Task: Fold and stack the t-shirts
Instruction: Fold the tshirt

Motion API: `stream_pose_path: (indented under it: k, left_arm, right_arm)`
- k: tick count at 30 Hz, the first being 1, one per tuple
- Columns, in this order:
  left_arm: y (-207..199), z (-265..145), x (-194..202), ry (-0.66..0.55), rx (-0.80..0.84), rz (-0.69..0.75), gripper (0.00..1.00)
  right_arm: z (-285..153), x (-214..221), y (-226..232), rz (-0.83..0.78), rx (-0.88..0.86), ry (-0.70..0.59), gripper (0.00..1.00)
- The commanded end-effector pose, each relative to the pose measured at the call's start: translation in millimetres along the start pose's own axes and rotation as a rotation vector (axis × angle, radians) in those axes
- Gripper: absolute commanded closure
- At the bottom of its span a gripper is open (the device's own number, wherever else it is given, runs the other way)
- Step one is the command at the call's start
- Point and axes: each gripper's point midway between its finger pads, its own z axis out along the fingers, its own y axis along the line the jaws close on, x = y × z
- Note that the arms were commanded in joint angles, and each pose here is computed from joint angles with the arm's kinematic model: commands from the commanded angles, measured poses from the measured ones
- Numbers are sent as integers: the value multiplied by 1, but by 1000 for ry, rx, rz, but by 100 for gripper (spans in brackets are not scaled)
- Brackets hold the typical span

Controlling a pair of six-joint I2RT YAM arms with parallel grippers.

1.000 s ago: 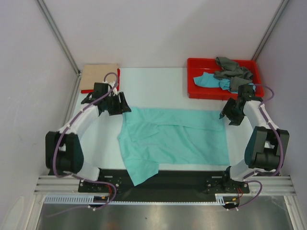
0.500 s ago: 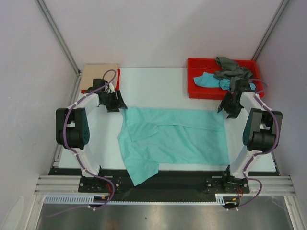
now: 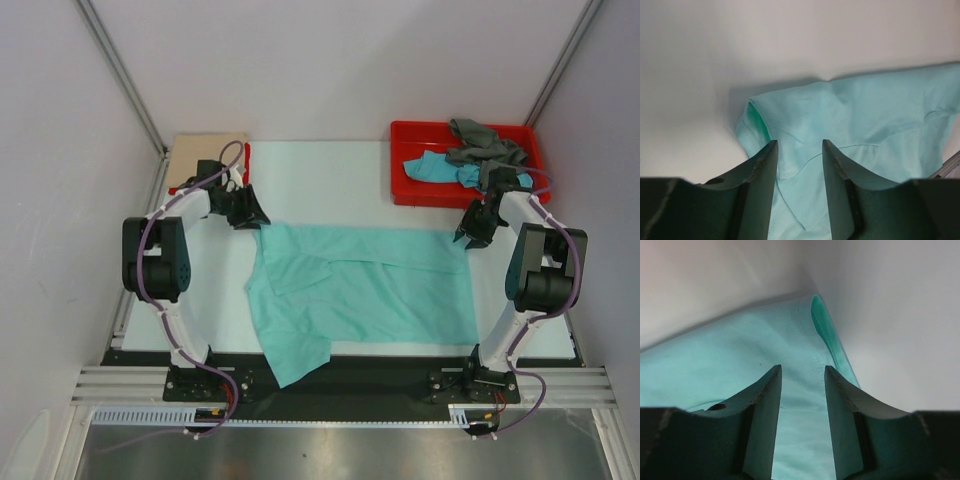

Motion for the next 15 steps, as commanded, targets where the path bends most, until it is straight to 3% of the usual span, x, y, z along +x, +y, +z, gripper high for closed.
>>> stream_pose_path:
  k: [1,9,15]
  left_arm:
    - [-16,-4,-13,-3,62,-19,56]
    - [-23,-12,8,43,81,-67,50]
    - [-39,-21,41,112,36,27,51]
  right_arm:
    - [-7,0,-1,-5,0,-2,55]
    - [-25,32,-7,59,13,49,49]
    - [-37,58,-4,144,-21,64,44]
